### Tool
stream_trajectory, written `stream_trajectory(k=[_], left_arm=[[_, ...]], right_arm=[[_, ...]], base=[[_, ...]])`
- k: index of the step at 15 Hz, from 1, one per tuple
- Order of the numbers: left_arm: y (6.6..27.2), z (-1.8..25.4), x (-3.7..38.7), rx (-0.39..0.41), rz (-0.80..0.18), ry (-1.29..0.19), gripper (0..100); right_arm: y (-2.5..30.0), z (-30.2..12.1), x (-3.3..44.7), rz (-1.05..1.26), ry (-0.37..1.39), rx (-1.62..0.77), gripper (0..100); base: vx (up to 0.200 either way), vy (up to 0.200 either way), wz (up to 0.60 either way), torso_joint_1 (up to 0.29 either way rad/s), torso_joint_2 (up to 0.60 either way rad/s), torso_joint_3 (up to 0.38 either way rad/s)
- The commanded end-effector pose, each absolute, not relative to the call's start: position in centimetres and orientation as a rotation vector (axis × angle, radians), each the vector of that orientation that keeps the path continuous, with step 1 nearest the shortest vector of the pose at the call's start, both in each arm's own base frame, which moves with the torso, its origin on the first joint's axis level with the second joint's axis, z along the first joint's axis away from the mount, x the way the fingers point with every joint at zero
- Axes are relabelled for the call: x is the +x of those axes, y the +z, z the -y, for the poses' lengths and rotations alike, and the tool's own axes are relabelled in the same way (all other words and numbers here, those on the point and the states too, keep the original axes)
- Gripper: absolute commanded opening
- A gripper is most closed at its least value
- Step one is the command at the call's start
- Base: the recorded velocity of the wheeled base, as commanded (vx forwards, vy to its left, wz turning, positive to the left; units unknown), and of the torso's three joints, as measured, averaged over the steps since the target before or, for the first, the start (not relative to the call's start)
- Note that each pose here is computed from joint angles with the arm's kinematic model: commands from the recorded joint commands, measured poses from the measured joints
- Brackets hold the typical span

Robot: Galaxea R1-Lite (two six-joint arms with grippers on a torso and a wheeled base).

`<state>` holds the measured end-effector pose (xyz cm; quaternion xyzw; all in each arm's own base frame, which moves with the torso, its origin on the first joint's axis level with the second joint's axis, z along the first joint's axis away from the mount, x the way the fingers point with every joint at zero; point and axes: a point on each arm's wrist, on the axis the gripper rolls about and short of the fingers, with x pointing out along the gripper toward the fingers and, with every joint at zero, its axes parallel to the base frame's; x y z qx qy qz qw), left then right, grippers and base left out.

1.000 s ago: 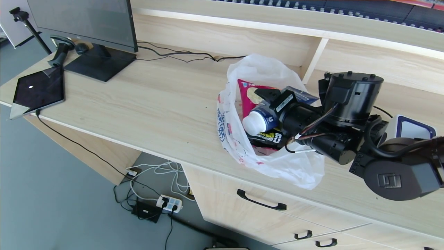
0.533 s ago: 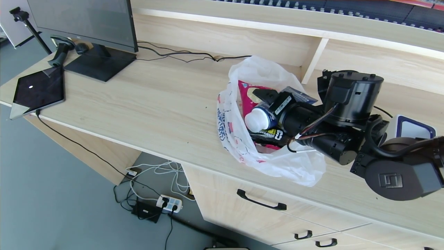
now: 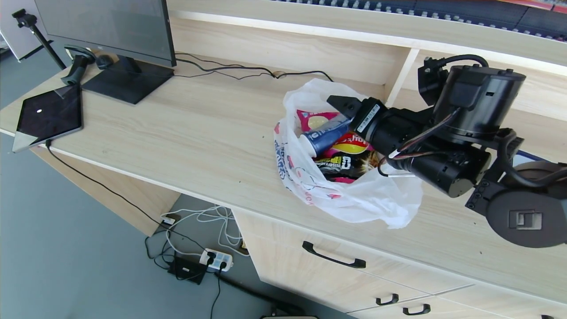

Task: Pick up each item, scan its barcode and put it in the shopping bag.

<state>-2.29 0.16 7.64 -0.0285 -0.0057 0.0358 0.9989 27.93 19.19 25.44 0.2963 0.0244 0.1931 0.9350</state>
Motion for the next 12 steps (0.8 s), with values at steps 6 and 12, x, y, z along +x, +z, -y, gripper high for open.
stream_trajectory(k=[6,12], left_arm=[[7.6,-0.2,-2.3,-0.059,0.011,0.073,100],[7.6,-0.2,-2.3,-0.06,0.011,0.072,100]], right_arm=[[27.5,-16.7,24.4,0.016,0.403,0.555,100],[28.6,-12.4,17.5,0.1,0.442,0.444,100]], base=[[0.0,0.0,0.0,0.0,0.0,0.0],[0.0,0.0,0.0,0.0,0.0,0.0]])
